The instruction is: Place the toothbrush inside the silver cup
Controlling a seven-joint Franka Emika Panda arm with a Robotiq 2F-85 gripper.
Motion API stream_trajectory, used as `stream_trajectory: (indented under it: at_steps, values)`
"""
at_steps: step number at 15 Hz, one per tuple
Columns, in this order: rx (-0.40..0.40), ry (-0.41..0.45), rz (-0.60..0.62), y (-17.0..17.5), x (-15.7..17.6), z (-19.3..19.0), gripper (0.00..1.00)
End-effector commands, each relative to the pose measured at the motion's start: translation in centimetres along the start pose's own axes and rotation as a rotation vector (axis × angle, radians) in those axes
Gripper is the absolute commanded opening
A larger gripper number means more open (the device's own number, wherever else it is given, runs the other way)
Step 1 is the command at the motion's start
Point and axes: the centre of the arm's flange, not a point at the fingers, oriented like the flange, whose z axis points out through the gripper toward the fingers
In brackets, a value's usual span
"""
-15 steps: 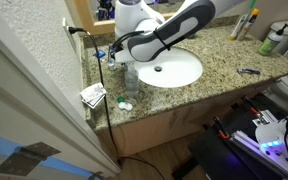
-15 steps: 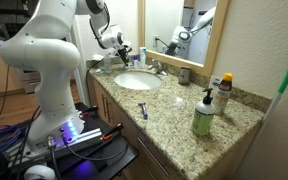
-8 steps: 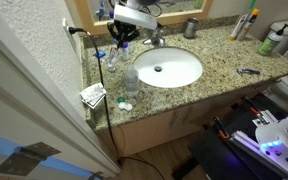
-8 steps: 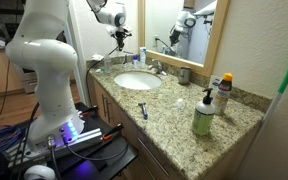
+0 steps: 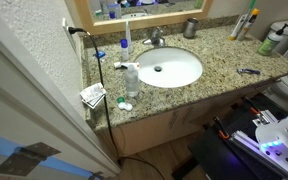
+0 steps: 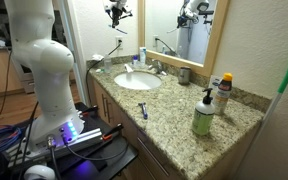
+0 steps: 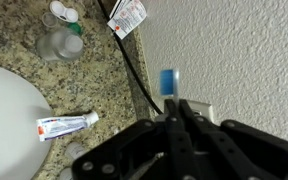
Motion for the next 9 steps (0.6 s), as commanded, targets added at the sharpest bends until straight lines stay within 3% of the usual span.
stream_trajectory:
  at_steps: [1,4,5,9]
  values:
    - [0.008,0.005,0.038,0.5,0.1,-0.7,0.02]
    - [0.083,0.005,0.221,3.5,1.9,-4.2,0.02]
    - [0.121,0.008,0.268,5.3,2.4,-7.4,0.02]
    - [0.264,0.059,0.476,11.5,3.4,-14.3,0.02]
